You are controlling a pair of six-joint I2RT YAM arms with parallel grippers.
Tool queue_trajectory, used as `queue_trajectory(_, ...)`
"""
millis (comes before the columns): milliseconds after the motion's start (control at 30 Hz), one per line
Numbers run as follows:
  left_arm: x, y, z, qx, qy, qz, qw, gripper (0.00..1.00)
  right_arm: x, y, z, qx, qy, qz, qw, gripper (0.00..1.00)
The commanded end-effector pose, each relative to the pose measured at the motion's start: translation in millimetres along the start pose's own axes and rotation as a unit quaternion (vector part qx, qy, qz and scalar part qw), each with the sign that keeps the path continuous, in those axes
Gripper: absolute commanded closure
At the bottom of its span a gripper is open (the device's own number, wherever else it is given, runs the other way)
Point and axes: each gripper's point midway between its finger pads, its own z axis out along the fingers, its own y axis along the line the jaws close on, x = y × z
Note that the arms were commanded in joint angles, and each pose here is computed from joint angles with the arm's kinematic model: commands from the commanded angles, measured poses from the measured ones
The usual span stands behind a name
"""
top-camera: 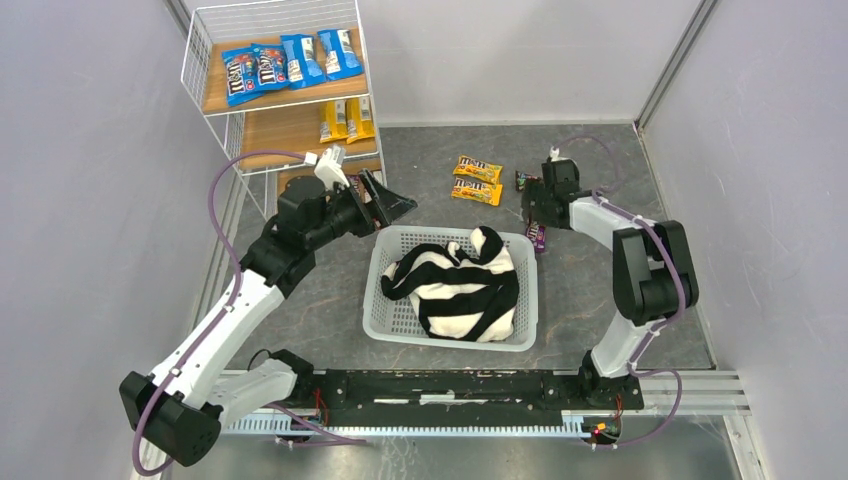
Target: Place and organize the candy bags onto the shelf
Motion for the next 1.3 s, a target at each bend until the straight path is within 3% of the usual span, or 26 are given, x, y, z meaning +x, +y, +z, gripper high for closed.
queue_trajectory(0, -20.9, -24.9, -1.8, 0.029, -0.031, -0.003, 0.999, 0.13, 10.9, 3.7, 13.0, 0.011, 0.019, -0.034, 0.999, 0.14)
queue_trajectory(233, -22.0, -28.4, -2.5, 0.032, -0.032, -0.001, 0.999, 0.13, 13.8, 2.3, 19.7, 0.023, 0.021, -0.029, 0.999, 0.42)
queue_trajectory(467, -19.6, -27.6, 3.0, 0.028, -0.026, -0.002, 0.999, 0.13, -2.9, 3.5, 7.7, 0.022, -0.006, -0.010, 1.000, 0.59)
queue_trajectory(967, -10.2, -33.8, 11.9, 0.036, -0.005, 0.000, 0.999, 0.13, -62.7, 25.8, -41.2, -0.069, -0.082, 0.047, 0.993, 0.65)
queue_trajectory(1267, 0.5, -58.0, 32.9, 0.060, 0.014, 0.025, 0.998, 0.12, -119.5, 75.3, -107.6, -0.210, -0.152, 0.099, 0.961, 0.66)
